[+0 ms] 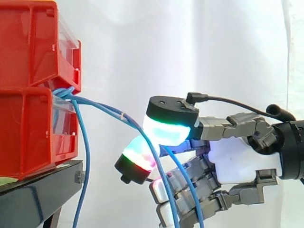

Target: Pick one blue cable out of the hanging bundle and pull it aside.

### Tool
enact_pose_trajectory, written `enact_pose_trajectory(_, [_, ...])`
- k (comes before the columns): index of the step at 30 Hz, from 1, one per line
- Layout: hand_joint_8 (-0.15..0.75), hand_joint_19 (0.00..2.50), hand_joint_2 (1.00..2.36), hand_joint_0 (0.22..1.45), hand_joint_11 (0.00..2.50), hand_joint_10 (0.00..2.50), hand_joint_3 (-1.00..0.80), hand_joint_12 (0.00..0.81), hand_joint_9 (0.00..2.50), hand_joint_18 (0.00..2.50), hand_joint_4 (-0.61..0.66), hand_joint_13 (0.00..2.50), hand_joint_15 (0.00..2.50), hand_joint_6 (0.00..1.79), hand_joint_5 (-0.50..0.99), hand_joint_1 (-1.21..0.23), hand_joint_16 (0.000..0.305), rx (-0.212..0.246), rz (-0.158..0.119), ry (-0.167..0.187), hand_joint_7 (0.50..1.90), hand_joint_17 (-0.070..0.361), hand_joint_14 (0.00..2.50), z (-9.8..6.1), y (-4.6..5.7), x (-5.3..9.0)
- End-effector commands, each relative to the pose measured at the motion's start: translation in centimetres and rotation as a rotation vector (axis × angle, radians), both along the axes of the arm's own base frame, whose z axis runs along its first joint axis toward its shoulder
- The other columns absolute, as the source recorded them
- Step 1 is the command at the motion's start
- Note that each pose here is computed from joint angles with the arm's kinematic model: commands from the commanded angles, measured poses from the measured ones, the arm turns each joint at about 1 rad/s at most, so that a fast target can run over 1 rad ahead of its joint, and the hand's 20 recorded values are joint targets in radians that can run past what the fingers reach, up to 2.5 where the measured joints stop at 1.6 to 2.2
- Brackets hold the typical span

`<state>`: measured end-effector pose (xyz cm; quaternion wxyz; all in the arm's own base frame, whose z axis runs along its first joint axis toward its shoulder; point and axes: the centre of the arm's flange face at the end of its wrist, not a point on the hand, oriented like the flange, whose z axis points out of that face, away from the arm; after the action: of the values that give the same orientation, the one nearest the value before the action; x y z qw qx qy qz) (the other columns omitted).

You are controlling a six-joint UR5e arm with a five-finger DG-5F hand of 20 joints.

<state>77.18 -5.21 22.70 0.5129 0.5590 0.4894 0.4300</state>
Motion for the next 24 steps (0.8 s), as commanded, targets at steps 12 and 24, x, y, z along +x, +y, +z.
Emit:
enact_pose_trajectory(12, [0.228,0.36,1.0,0.76,0.52,0.02,-0.46,0.263,0.93,0.7,-0.16,0.9,0.49,0.96,-0.15,-0.9,0.045,-0.01,-0.004,0.042,0.96,0.1,0.02,2.9,-0.7,-1.4])
enact_pose_trajectory(24, [0.258,0.43,1.0,0.53,0.52,0.02,-0.5,0.295,1.04,0.76,-0.01,0.96,0.52,0.92,-0.1,-0.67,0.048,-0.012,-0.004,0.045,0.95,0.108,0.02,3.1,-0.8,-1.5])
